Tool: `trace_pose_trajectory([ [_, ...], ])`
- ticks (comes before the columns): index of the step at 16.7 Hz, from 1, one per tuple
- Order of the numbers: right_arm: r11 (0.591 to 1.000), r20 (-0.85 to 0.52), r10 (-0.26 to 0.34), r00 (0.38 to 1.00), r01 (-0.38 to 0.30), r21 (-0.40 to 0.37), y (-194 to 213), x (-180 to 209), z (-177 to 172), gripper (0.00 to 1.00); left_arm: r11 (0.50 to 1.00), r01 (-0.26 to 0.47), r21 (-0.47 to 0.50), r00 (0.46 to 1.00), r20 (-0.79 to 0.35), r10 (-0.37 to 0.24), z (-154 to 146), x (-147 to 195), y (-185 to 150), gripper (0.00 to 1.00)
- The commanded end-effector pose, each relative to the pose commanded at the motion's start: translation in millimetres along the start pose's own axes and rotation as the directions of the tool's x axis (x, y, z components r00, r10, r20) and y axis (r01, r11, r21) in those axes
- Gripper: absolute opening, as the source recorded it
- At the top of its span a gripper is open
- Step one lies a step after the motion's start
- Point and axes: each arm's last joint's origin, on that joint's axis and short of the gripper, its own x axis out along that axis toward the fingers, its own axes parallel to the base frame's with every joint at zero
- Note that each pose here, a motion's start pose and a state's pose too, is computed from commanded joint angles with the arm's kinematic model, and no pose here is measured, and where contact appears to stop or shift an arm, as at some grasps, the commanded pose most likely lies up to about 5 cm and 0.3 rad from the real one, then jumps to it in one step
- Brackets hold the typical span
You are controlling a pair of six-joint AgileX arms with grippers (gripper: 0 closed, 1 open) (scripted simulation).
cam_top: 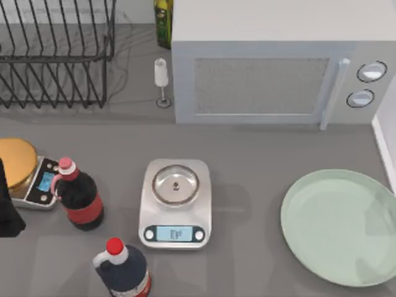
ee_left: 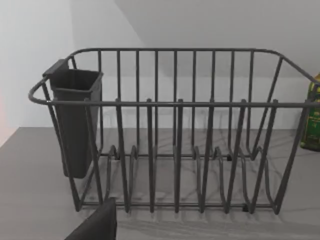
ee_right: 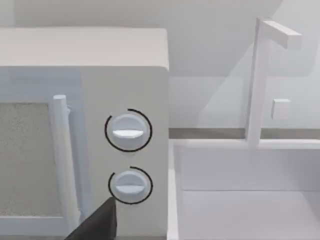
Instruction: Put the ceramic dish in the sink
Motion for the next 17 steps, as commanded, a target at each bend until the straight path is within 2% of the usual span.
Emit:
trace_pose_trajectory([
  [4, 0.999, -0.052, 0.028, 0.998, -0.026, 0.028, 3, 1, 11, 1.00, 1.000, 0.000, 0.000, 1.000, 0.000, 0.000, 0, 0, 0, 1.00],
  [7, 0.993, -0.183, 0.089, 0.979, -0.073, 0.090, 10, 6, 33, 1.00, 1.000, 0.000, 0.000, 1.000, 0.000, 0.000, 0, 0, 0, 1.00],
  [9, 0.985, -0.309, 0.138, 0.941, -0.099, 0.141, 18, 16, 51, 1.00, 1.000, 0.000, 0.000, 1.000, 0.000, 0.000, 0, 0, 0, 1.00],
  [11, 0.976, -0.453, 0.185, 0.872, -0.109, 0.188, 30, 32, 67, 1.00, 1.000, 0.000, 0.000, 1.000, 0.000, 0.000, 0, 0, 0, 1.00],
  [13, 0.970, -0.599, 0.218, 0.771, -0.102, 0.222, 46, 54, 80, 1.00, 1.000, 0.000, 0.000, 1.000, 0.000, 0.000, 0, 0, 0, 1.00],
  [15, 0.969, -0.732, 0.230, 0.642, -0.081, 0.234, 68, 79, 87, 1.00, 1.000, 0.000, 0.000, 1.000, 0.000, 0.000, 0, 0, 0, 1.00],
  [17, 0.974, -0.840, 0.217, 0.497, -0.053, 0.220, 94, 104, 86, 1.00, 1.000, 0.000, 0.000, 1.000, 0.000, 0.000, 0, 0, 0, 1.00],
])
